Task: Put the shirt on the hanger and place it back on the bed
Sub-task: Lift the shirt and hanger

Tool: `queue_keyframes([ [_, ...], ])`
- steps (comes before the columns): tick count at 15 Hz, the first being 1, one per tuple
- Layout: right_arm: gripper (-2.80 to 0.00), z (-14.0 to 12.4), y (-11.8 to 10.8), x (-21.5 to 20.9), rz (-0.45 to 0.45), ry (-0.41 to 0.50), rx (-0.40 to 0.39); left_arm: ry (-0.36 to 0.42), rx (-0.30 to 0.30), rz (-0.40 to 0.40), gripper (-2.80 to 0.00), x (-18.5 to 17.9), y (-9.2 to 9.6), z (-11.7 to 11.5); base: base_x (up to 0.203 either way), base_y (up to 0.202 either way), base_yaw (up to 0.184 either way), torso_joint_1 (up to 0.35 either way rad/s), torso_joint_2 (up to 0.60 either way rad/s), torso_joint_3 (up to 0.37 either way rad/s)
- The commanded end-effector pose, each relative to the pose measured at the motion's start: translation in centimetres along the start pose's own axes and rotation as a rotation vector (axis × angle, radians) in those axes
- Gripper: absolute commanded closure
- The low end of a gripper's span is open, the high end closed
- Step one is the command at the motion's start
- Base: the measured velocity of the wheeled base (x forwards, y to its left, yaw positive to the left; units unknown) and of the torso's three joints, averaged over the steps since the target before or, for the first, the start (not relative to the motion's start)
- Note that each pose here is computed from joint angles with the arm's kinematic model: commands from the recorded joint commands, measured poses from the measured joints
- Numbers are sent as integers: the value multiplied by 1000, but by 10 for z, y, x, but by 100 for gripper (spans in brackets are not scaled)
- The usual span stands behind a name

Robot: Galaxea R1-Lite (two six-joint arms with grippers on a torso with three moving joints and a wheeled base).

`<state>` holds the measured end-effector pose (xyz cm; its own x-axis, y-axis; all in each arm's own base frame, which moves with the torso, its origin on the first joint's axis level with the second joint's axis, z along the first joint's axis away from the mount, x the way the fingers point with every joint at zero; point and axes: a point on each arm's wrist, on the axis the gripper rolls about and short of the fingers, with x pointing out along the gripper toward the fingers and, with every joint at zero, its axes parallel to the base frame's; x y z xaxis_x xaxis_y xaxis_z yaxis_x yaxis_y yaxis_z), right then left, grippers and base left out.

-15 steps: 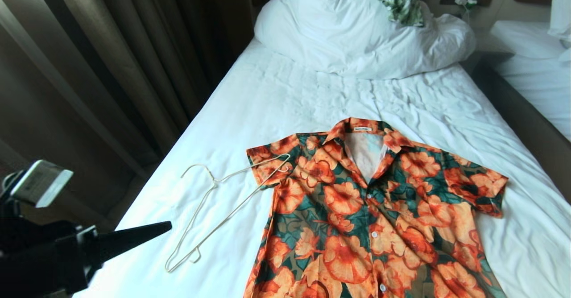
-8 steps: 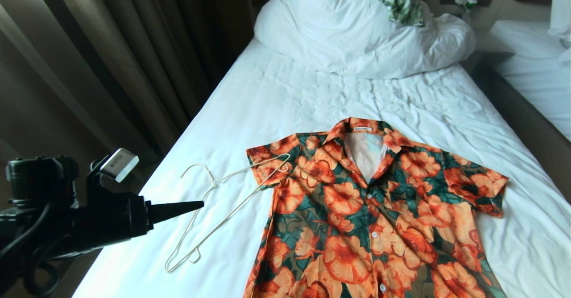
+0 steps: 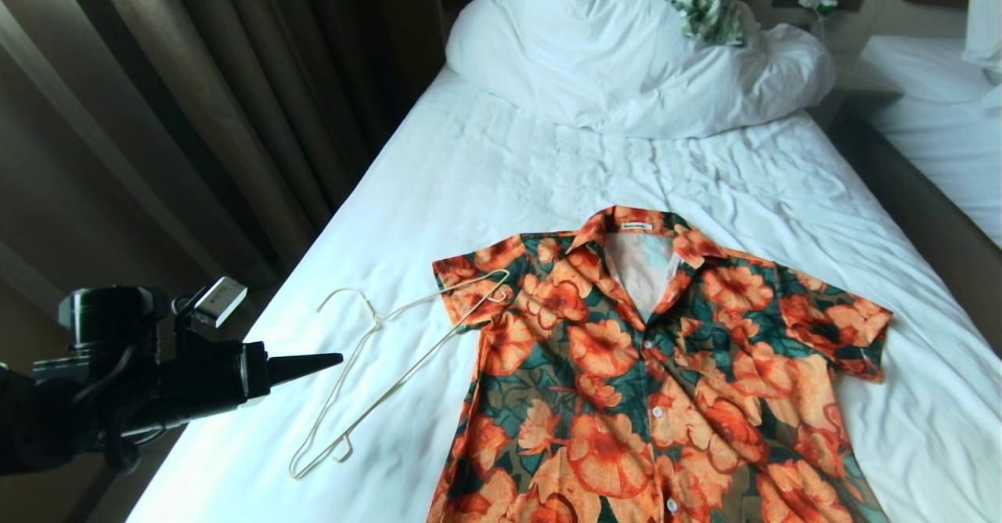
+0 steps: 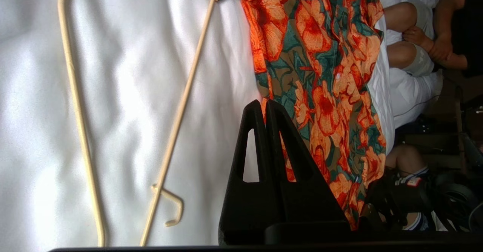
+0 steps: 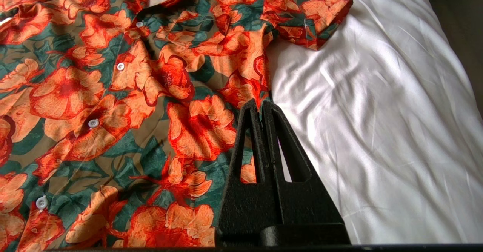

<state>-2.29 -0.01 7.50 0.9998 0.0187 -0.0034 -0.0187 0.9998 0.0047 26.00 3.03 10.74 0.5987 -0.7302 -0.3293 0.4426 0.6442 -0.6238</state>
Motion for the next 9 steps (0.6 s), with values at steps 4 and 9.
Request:
queue_keyframes([
  [4, 0, 0, 0, 0, 1, 2, 0, 3, 4, 26, -280, 3, 24, 1, 0, 0, 0, 0, 0, 0],
  [9, 0, 0, 0, 0, 0, 3, 0, 27, 11, 94, -280, 15, 45, -4, 0, 0, 0, 0, 0, 0],
])
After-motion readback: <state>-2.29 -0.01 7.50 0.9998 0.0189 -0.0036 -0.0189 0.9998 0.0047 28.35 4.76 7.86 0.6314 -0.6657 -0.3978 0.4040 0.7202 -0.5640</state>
